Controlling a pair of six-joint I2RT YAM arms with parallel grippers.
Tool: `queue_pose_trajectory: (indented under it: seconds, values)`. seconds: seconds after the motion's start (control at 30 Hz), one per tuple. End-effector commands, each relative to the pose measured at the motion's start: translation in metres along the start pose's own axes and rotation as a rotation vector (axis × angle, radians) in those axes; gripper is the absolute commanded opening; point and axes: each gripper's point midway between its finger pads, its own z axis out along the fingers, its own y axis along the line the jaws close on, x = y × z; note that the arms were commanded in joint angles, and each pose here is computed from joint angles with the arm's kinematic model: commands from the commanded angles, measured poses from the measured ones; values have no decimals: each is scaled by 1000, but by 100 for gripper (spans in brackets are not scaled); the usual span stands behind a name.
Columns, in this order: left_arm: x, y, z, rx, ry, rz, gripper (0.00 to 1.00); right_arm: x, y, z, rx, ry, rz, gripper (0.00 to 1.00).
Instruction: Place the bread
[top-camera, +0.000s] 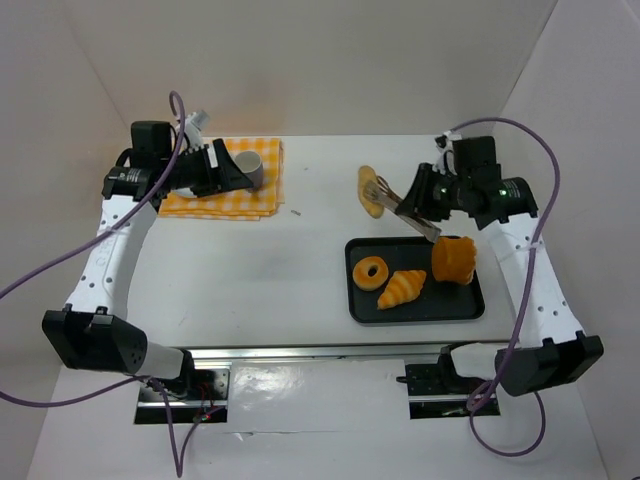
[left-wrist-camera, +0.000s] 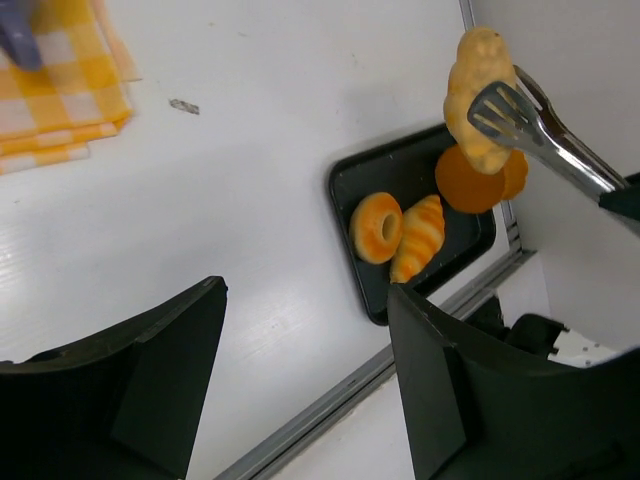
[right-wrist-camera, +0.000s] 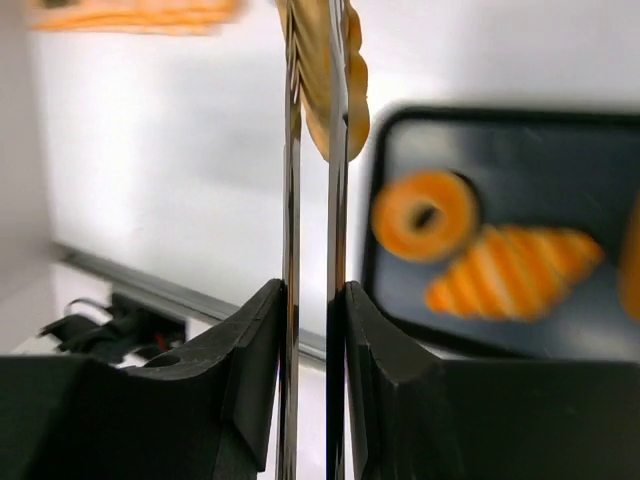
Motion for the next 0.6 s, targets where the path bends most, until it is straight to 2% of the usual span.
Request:
queue_pose_trajectory:
  seconds: [0.0,0.03,0.1,0.13,0.17,0.2,0.23,0.27,0.3,0.33,0.37,0.4,0.43,0.5,0.57]
  values:
    - [-30,-5,-29,-53,-133,-11,78,-48,97,6,-349,-160,-105,9]
    - [-35,-6,-38,-87,-167,-16,78,-50,131,23,-418,-169,-149,9]
    - [-44,11,-53,-185,-226,-48,78,-65,174,29,-470,-216,-207,9]
    - [-51,15,-61,-225,-257,-74,78,-57,198,63,-476,-178,-259,9]
    - [-54,21,-70,-277,-288,-100,78,-74,226,54,-523,-234,-294,9]
    - [-55,29,-79,-334,-317,-135,78,-76,241,63,-544,-235,-319,9]
    - [-60,46,-97,-433,-384,-212,78,-67,253,102,-548,-182,-338,9]
    - [-64,51,-107,-469,-428,-242,78,-83,277,94,-605,-237,-356,9]
    - [-64,53,-121,-504,-469,-272,78,-84,290,103,-636,-234,-368,9]
    - [-63,64,-128,-566,-497,-323,78,-79,291,143,-631,-194,-367,9]
    - [-66,63,-139,-583,-530,-332,78,-91,314,135,-695,-242,-390,9]
    - [-68,63,-143,-595,-542,-331,78,-91,325,144,-712,-249,-398,9]
    - [-68,63,-143,-599,-554,-354,78,-84,322,185,-695,-216,-383,9]
    - [-75,56,-154,-591,-591,-344,78,-91,348,186,-805,-267,-398,9]
    - [-78,48,-155,-560,-587,-323,78,-94,358,208,-862,-315,-387,9]
